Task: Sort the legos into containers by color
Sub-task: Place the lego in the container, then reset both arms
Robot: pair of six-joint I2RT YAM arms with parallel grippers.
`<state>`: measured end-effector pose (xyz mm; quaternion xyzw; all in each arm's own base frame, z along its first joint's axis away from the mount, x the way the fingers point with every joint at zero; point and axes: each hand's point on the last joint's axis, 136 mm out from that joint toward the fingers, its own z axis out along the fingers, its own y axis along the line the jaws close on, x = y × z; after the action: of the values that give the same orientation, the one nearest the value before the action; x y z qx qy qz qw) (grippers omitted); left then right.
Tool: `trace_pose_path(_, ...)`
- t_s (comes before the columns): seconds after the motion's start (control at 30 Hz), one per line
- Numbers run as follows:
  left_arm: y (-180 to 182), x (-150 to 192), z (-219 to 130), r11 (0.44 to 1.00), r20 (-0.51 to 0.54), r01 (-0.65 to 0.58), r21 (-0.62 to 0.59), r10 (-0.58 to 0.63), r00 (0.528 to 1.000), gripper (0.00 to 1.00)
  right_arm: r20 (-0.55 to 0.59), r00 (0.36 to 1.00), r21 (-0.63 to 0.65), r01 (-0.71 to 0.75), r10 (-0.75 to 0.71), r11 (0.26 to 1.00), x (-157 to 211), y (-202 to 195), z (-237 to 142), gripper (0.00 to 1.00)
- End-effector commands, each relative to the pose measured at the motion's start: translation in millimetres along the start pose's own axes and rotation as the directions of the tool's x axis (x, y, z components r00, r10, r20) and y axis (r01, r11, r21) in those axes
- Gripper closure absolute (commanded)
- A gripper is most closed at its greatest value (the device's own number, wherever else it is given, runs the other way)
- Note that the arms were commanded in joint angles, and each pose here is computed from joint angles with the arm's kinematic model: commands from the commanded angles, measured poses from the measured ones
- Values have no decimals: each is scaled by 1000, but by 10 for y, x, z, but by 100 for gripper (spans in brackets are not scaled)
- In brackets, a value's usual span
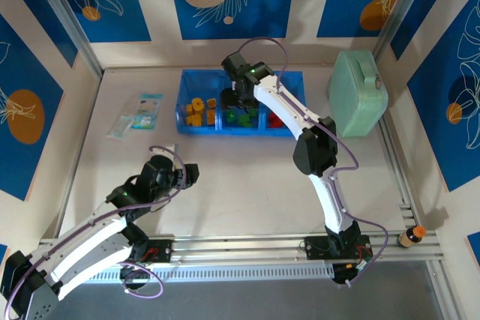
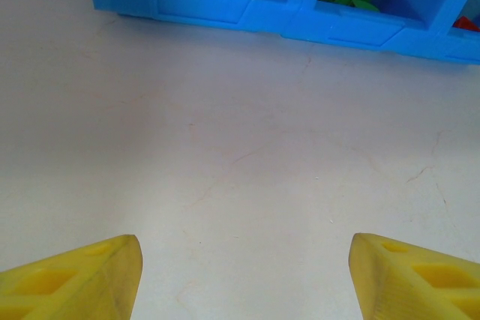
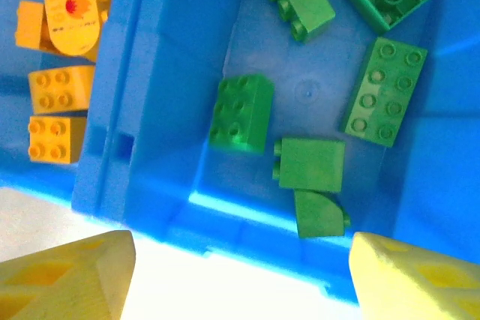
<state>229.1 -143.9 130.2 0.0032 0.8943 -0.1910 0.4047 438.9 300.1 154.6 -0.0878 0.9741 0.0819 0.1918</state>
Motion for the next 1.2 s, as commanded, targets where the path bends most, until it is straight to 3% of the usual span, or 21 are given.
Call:
trace_pose_path(0.0,15,-52,-49,1000,12,-20,-22,20,1000,27,55,998,-58,15,-12,998,31,38,-437,24)
trace_pose_path(0.4,105,-236,-117,993,72,-62,-100,70,995,26,267,962,-125,-22,55,992,356,-473,-1273,24)
trace_pose_path(0.7,355,-441,-269,963,162,-90,-254,134,978,23,562,819,-153,-30,112,988,777,-1093,-1921,23)
trace_pose_path(0.8,466,-506,-324,938,184,-116,-326,183,966,21,645,761,-78,-28,72,997,972,-1315,-2012,19)
trace_pose_path(0.83,509,-525,-344,926,186,-127,-355,203,961,20,671,739,-41,-43,59,998,1038,-1413,-2015,0)
trace_pose_path(0.93,611,-586,-394,889,191,-159,-430,262,946,19,709,703,39,-118,55,992,1268,-1703,-1962,1)
trace_pose_path(1.03,721,-619,-423,845,195,-183,-503,317,928,17,714,684,63,-273,147,960,1586,-2017,-1746,2)
trace_pose_path(1.17,842,-616,-420,791,196,-207,-575,379,904,15,732,675,92,-235,94,968,1836,-2107,-1569,1)
